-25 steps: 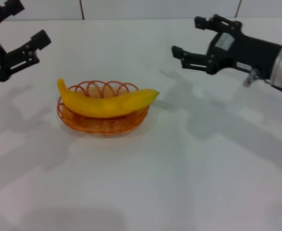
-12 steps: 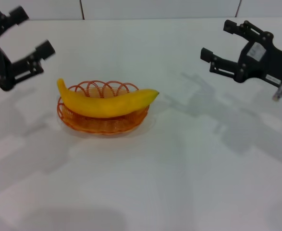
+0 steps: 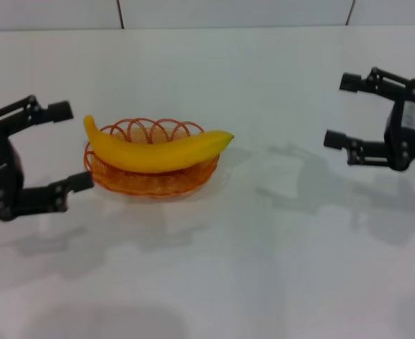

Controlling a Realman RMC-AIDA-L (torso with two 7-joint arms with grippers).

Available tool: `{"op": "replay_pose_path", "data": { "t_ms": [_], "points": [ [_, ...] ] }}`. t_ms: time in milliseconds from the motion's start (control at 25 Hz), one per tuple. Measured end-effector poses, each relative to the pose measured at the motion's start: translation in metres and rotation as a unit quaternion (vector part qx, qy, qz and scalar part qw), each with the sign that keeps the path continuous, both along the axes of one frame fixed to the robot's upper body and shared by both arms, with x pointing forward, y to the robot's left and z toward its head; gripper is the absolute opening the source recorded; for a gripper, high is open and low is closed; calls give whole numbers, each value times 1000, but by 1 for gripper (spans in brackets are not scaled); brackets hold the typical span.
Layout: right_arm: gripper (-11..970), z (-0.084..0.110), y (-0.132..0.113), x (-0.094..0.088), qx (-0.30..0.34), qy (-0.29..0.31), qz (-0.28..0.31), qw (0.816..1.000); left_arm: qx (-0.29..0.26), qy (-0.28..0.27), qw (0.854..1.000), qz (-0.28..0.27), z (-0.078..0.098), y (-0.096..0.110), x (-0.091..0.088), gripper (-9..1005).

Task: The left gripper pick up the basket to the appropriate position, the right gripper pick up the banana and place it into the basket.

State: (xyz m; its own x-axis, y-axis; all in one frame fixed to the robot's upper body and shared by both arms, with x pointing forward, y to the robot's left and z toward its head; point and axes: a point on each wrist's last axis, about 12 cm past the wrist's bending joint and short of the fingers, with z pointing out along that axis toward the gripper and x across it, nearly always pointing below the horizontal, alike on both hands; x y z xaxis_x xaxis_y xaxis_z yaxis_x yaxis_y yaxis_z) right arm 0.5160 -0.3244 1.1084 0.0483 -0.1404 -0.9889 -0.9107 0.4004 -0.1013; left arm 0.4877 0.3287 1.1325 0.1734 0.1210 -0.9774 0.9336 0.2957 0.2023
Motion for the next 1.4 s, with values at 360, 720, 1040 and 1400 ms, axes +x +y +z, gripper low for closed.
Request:
{"op": "replay_pose_path", "data": {
  "t_ms": [360, 720, 1040, 1400],
  "points": [
    [894, -1, -2, 10, -81, 68, 23, 994, 83, 49, 995, 30, 18, 21, -8, 891],
    [894, -4, 9, 22, -151, 97, -9, 984, 106, 80, 988, 77, 21, 38, -10, 891],
    [894, -6, 7, 28, -171, 118, -25, 978, 123, 110, 979, 117, 14, 51, -12, 891],
    [894, -5, 8, 30, -176, 122, -26, 976, 135, 135, 972, 134, 12, 55, -11, 891]
  ]
}}
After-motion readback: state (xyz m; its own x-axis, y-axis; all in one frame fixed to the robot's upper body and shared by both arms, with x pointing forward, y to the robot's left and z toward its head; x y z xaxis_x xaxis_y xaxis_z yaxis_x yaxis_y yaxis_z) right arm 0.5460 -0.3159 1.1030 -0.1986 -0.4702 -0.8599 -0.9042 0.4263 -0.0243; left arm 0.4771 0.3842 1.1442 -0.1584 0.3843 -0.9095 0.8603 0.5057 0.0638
